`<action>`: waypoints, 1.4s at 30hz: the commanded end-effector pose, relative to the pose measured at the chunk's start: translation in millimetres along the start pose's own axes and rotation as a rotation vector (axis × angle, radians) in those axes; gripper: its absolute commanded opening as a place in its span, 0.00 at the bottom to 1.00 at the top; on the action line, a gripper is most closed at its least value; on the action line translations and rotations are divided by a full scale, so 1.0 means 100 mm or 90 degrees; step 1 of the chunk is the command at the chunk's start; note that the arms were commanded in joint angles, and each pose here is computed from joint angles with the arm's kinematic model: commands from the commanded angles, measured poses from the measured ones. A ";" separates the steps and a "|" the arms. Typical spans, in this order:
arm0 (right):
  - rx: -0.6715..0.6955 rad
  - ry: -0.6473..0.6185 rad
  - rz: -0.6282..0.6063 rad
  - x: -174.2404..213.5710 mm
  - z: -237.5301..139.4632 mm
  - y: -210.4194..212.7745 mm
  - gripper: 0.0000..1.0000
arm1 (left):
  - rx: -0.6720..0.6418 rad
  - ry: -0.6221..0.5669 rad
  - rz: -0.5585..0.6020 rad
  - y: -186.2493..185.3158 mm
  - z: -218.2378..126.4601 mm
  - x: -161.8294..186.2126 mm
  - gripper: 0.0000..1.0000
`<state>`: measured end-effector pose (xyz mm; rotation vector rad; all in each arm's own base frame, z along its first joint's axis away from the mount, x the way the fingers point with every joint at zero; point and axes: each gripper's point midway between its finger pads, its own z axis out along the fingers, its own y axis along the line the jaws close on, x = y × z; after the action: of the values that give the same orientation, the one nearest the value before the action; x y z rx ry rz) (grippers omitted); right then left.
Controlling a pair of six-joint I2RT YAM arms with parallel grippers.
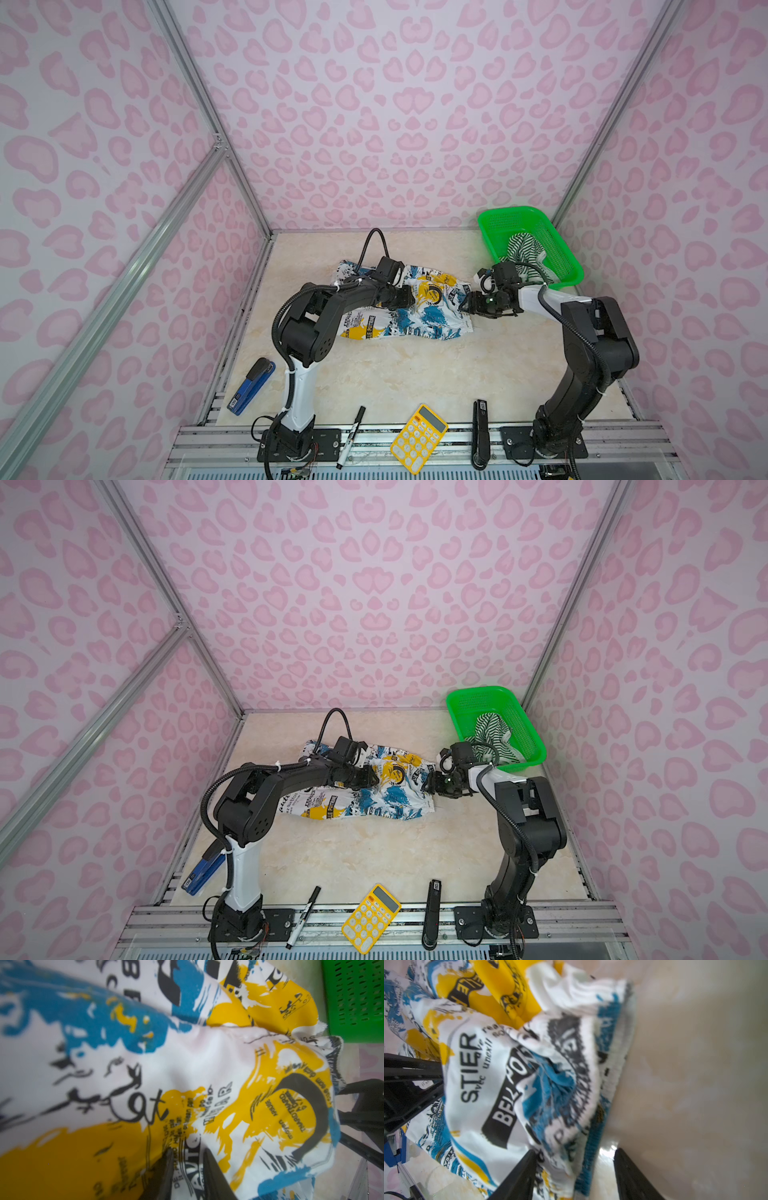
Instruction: Fold and stack the mixed laundry pile
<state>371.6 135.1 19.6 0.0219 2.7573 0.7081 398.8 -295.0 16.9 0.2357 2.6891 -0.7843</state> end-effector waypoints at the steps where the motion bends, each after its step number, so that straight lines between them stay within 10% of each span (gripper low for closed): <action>1: 0.068 0.064 0.049 0.25 0.19 -0.22 0.60 | -0.130 0.088 -0.036 0.46 0.00 0.44 0.29; 16: 0.156 0.043 0.025 0.04 0.00 -0.28 0.00 | -0.115 0.095 -0.035 0.42 0.01 0.54 0.29; 42: 0.025 -0.068 -0.081 -0.52 -1.23 0.93 0.00 | 0.114 -0.003 -0.006 -0.90 0.32 0.07 0.28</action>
<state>382.5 146.1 172.2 -0.1017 2.6497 0.5573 377.5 -393.1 29.4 0.2749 2.5951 -1.0808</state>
